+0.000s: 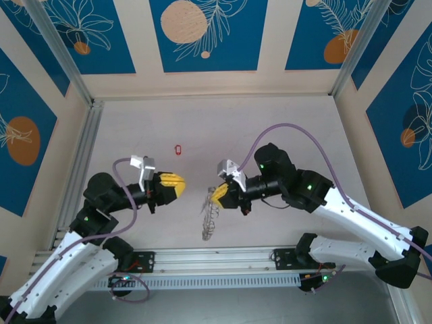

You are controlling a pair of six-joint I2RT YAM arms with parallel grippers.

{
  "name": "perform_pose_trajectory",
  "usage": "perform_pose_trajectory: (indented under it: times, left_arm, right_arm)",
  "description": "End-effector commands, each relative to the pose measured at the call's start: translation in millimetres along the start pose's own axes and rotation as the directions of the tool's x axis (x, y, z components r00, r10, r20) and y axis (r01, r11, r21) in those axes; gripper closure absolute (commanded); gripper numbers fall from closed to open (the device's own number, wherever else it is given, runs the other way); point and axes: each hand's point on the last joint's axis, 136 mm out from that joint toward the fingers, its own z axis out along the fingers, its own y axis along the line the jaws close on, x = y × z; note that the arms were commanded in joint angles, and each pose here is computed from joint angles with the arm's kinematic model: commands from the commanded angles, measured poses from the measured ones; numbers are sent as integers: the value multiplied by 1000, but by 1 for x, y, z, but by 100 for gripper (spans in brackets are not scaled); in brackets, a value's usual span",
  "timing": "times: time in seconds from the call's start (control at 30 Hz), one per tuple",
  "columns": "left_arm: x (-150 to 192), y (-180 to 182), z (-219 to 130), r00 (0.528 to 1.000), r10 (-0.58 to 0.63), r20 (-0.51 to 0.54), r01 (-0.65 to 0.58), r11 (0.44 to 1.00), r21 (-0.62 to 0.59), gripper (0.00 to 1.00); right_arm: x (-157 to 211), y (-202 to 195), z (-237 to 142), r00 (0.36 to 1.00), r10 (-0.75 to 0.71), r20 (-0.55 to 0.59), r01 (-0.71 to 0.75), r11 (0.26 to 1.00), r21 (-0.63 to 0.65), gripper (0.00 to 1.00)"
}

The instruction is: Put the keys on the keyring

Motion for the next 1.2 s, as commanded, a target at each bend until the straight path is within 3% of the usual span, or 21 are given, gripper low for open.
perform_pose_trajectory:
  times: [0.0,0.17,0.3,0.47,0.67,0.93,1.17]
  left_arm:
    - [-14,-33,-2,997,79,23,-82,989,125,79]
    - [-21,-49,2,994,105,29,-109,974,199,65]
    - [-23,-52,10,992,126,23,-128,966,227,62]
    - [-30,-65,13,988,150,44,-156,947,280,70]
    - [-22,-64,22,988,157,3,-152,949,278,72]
    - [-12,-57,34,983,173,-56,-154,955,252,72]
    - [-8,-55,39,982,176,-70,-154,957,245,82]
  right_arm:
    - [-41,32,-15,978,-125,165,151,976,-155,100]
    - [-53,34,-19,953,-152,261,208,957,-202,100]
    - [-59,33,-19,920,-156,361,245,945,-217,100]
    - [-62,26,-16,901,-145,410,242,951,-195,100]
    - [-65,19,-18,872,-144,468,239,959,-150,100]
    - [-67,19,-16,874,-138,467,238,957,-164,100]
    - [-66,18,-12,878,-133,460,233,958,-168,100]
